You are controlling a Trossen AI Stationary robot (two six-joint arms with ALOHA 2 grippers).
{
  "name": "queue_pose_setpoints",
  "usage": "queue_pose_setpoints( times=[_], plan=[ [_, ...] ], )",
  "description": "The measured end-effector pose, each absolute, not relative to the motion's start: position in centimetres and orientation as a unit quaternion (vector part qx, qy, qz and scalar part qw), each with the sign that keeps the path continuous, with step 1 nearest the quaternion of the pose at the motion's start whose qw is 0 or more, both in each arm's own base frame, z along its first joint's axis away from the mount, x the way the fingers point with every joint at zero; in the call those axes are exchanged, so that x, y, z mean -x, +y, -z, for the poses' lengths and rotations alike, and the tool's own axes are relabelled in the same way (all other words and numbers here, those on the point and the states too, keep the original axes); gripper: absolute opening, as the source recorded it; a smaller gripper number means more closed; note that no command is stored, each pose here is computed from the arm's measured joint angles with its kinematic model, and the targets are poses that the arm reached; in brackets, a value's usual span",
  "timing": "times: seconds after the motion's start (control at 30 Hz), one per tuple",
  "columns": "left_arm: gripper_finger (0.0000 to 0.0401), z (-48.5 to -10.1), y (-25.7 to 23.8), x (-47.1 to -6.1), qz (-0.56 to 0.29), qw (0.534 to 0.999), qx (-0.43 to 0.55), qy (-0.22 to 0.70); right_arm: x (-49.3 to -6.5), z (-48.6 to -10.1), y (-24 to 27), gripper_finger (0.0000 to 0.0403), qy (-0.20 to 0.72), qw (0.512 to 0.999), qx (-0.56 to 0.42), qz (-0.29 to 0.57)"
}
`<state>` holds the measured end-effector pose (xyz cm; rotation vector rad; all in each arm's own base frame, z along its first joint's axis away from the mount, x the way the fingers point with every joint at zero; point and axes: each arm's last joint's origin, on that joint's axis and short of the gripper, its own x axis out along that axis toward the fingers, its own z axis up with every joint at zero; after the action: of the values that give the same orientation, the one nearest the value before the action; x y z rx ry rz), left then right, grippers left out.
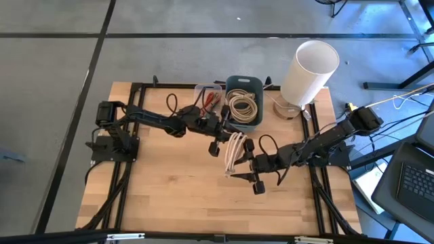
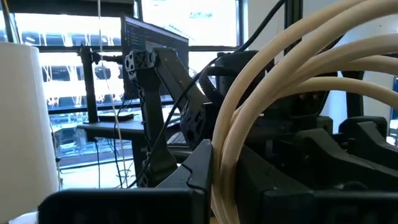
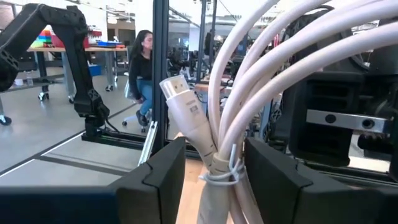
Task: Pick and place USB-C Cables
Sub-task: Put the white HDMI cable into the blue bin
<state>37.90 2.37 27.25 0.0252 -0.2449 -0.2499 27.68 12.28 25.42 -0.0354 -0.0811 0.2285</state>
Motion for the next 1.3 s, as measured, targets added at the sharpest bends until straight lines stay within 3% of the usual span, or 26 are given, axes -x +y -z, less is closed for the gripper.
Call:
queue_pose_setpoints(
  times=[0.17, 0.37, 0.67, 0.97, 1.13, 1.3],
  plan=[
    [0.0031, -27.2, 2.4, -37.9, 0.124, 0.985, -0.012, -0.121, -28.3, -25.4, 11.9, 0.0149, -0.03, 0.994, 0.008, -0.104],
    [0.0049, -27.3, 2.2, -37.9, 0.129, 0.984, -0.012, -0.123, -28.9, -25.7, 12.1, 0.0034, -0.017, 0.995, 0.015, -0.096],
    [0.0148, -27.3, 1.6, -37.9, 0.119, 0.986, -0.014, -0.119, -28.7, -25.5, 11.9, 0.0032, 0.009, 0.996, 0.026, -0.083],
    [0.0246, -27.8, 1.9, -37.1, 0.066, 0.997, -0.01, -0.049, -26.7, -27.0, 11.2, 0.0031, 0.049, 0.997, 0.053, -0.022],
    [0.0265, -29.3, 1.9, -35.3, 0.03, 0.999, -0.036, 0.006, -23.4, -29.0, 10.9, 0.0031, 0.068, 0.995, 0.073, 0.031],
    [0.0267, -29.7, 2.2, -33.9, -0.033, 0.996, -0.04, 0.07, -21.3, -28.5, 9.0, 0.0028, 0.149, 0.981, 0.068, 0.107]
  ],
)
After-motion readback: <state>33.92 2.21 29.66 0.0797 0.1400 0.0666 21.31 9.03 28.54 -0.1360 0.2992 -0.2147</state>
